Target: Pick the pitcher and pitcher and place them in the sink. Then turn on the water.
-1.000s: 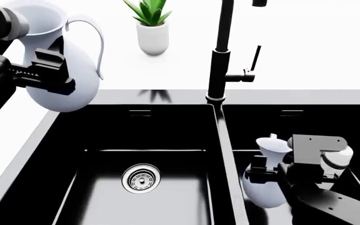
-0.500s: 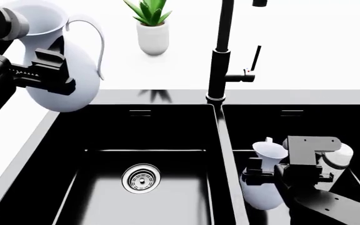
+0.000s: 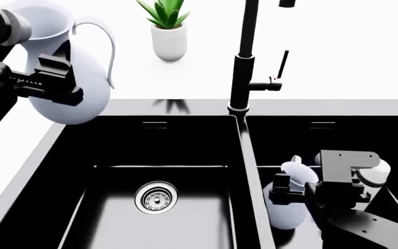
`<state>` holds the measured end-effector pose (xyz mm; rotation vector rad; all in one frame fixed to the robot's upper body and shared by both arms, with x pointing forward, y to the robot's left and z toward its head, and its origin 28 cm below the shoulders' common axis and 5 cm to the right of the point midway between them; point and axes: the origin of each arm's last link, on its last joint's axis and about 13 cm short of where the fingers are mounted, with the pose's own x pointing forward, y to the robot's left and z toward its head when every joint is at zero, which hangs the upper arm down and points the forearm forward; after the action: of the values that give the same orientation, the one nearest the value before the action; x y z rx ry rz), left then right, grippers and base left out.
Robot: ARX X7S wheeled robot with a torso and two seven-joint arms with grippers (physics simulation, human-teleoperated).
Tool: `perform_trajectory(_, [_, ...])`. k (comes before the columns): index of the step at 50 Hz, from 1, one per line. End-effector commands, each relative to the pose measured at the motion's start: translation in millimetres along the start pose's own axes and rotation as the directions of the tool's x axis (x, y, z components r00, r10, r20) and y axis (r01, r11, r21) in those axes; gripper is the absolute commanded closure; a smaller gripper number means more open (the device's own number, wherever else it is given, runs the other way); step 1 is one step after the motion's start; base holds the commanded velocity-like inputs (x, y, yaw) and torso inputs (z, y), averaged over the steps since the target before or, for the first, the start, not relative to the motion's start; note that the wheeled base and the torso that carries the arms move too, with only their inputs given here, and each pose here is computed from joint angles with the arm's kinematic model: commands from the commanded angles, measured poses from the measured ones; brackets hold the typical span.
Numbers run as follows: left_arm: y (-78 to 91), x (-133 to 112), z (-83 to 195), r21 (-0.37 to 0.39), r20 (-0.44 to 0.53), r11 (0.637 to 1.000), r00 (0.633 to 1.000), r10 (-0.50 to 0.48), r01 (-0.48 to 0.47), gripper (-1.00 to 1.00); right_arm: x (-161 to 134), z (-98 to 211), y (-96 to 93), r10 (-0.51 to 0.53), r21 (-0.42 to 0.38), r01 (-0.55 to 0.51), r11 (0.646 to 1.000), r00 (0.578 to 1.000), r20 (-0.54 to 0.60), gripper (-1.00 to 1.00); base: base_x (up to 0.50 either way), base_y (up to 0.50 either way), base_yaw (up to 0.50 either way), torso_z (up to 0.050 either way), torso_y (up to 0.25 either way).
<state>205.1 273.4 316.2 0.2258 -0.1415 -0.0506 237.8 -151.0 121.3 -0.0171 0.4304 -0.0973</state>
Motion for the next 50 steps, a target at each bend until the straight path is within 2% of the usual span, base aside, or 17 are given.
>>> perform_trajectory(1, [1.2, 0, 1, -0.009, 0.012, 1.0, 1.0, 0.017, -0.017, 1.0, 5, -38, -5.9, -0.038, 0.013, 0.041, 0.999, 0.988, -0.152, -1.0, 0.0, -0.02, -0.01, 0.0, 0.0])
perform_trajectory(10, [0.6, 0, 1, -0.008, 0.012, 1.0, 1.0, 0.016, -0.016, 1.0, 2, -40, -5.8, -0.033, 0.012, 0.035, 0.999, 0.987, -0.156, -1.0, 0.0, -0.02, -0.01, 0.0, 0.0])
perform_trajectory(20, [0.1, 0, -2, -0.011, 0.005, 1.0, 1.0, 0.013, -0.013, 1.0, -44, 6, -1.9, 0.001, -0.023, 0.001, 1.0, 0.998, 0.058, -1.0, 0.0, -0.01, -0.01, 0.0, 0.0])
perform_trajectory(29, [-2.4, -1, -4, -0.006, -0.002, 1.0, 1.0, 0.001, -0.001, 1.0, -97, 56, -1.6, 0.011, -0.058, 0.007, 0.998, 0.952, 0.306, -1.0, 0.0, 0.0, 0.0, 0.0, 0.0])
perform_trajectory(34, [-4.9, 0, -5, -0.002, -0.01, 1.0, 1.0, -0.012, 0.012, 1.0, -119, 74, -2.7, 0.012, -0.066, 0.016, 0.998, 0.919, 0.395, -1.0, 0.0, 0.0, 0.0, 0.0, 0.0])
perform_trajectory(41, [-10.2, 1, -9, 0.013, -0.027, 0.999, 0.999, -0.039, 0.039, 1.0, -134, 90, -6.9, -0.01, -0.062, 0.044, 0.997, 0.887, 0.462, -1.0, 0.0, 0.0, 0.0, 0.0, 0.0])
perform_trajectory(50, [-21.2, 9, -15, 0.034, -0.061, 0.994, 0.993, -0.097, 0.099, 1.0, -133, 96, -10.2, -0.036, -0.049, 0.067, 0.997, 0.879, 0.475, -1.0, 0.0, 0.0, 0.0, 0.0, 0.0])
